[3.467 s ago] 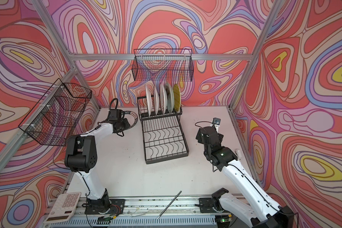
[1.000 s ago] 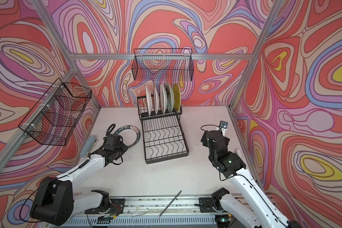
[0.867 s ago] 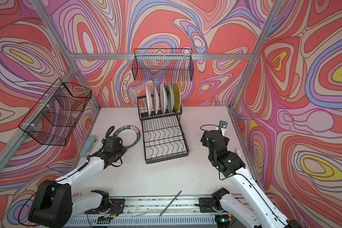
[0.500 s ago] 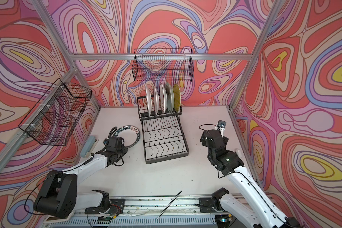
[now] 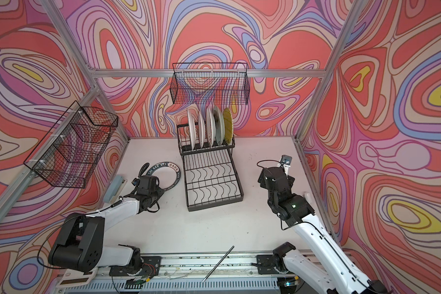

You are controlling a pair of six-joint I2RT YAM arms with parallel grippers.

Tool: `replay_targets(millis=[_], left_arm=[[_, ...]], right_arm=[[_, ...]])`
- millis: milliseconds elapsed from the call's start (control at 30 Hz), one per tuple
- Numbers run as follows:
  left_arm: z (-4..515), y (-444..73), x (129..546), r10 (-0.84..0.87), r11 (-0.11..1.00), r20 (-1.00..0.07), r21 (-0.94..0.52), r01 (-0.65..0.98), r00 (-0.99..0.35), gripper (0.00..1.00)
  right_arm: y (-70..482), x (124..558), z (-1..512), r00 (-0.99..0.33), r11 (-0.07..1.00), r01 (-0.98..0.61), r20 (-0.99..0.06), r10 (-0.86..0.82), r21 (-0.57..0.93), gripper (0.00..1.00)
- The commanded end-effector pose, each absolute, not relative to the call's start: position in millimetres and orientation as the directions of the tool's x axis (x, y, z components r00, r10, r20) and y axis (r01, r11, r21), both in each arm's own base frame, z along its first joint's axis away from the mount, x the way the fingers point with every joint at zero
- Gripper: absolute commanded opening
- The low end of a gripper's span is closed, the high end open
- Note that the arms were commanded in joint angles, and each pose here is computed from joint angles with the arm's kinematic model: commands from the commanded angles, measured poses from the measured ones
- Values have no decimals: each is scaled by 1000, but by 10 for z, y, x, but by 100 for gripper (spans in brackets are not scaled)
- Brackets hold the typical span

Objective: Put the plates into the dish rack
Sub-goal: 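Lower the left gripper over the rim of the HAO SHI HAO WEI plate, then close the left gripper on the plate's rim nearest the robot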

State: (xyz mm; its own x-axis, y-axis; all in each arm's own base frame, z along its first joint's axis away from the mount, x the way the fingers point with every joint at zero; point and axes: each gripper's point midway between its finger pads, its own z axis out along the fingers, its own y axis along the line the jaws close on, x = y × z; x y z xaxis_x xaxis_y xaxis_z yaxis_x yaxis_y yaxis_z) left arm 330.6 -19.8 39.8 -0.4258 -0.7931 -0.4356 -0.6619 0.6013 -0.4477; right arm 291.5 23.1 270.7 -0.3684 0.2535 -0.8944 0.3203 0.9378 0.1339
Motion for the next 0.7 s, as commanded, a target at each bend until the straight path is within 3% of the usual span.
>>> replay_targets(millis=[0,667], left_arm=[[422,-158,3379,-804,587,-427,-459,-668,-413,41],[290,-75,3584,-843,534,-370,-488,-690,-391,36]], right_arm=[[199,2930,2759,-349,934,332,-902,253,133,84],[221,2973,2746,-350,934,330,-901,255,136,84]])
